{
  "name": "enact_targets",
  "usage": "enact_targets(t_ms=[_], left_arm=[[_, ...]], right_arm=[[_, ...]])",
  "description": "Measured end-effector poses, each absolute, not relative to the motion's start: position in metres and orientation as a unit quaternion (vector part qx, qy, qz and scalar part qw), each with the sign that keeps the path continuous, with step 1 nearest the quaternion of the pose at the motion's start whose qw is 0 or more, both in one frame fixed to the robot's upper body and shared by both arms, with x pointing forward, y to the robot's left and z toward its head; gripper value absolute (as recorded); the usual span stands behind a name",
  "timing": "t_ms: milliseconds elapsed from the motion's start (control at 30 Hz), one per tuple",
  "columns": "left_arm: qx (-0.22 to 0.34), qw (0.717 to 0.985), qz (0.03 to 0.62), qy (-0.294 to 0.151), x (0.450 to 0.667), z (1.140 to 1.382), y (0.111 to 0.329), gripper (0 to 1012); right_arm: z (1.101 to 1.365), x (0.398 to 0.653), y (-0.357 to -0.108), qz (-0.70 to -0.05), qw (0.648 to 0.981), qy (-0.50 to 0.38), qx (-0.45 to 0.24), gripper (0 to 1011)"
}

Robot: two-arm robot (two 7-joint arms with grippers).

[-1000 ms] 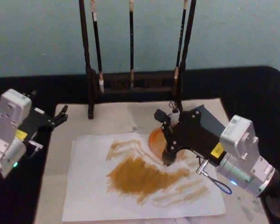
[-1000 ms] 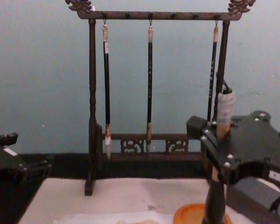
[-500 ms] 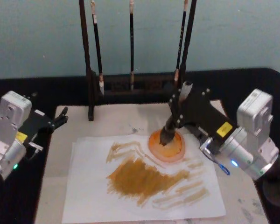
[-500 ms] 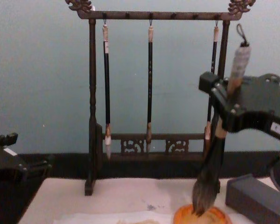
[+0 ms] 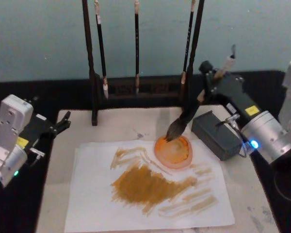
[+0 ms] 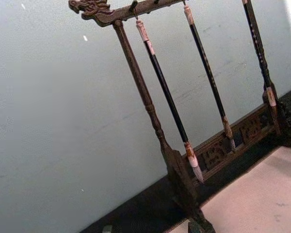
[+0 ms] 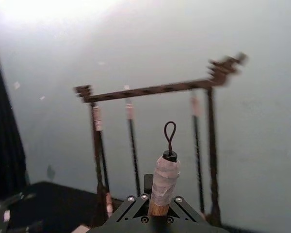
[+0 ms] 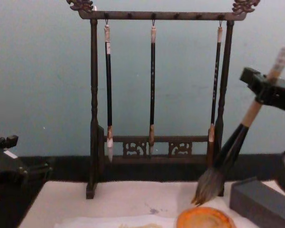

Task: Pick up the brush from the inkstone, write on the paper, then place the brush back to its original position.

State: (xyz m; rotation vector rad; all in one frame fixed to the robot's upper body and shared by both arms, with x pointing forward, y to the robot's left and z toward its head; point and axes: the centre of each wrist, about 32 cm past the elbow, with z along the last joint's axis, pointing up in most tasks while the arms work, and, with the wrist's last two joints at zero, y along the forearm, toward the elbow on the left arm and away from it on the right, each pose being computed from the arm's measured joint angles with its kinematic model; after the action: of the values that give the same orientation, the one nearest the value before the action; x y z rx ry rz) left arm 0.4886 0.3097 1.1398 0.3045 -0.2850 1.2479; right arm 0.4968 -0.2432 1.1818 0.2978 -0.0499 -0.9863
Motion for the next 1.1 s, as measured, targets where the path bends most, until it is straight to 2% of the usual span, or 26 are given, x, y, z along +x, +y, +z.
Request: enact_targets(t_ms=[233, 367, 667, 1100], left_arm=[[0.141, 0.791, 0.58, -0.132, 0.489, 1.14, 0.31, 1010], [0.141, 0.791, 0.58, -0.132, 0.489, 1.14, 0.31, 1010], [0.141, 0.791, 0.58, -0.132, 0.489, 1.14, 0.31, 1010], [0.142, 0.791, 0.58, -0.132, 0.489, 1.14, 0.31, 1010]], right_arm=[[1.177, 0.506, -0.258, -0.496, 0.846, 0.094, 0.171, 2], [1.173, 0.508, -0.262, -0.506, 0.833, 0.133, 0.179, 2], [1.161, 0.516, -0.266, -0.534, 0.783, 0.243, 0.208, 2], [1.151, 0.529, -0.266, -0.541, 0.751, 0.31, 0.216, 2]])
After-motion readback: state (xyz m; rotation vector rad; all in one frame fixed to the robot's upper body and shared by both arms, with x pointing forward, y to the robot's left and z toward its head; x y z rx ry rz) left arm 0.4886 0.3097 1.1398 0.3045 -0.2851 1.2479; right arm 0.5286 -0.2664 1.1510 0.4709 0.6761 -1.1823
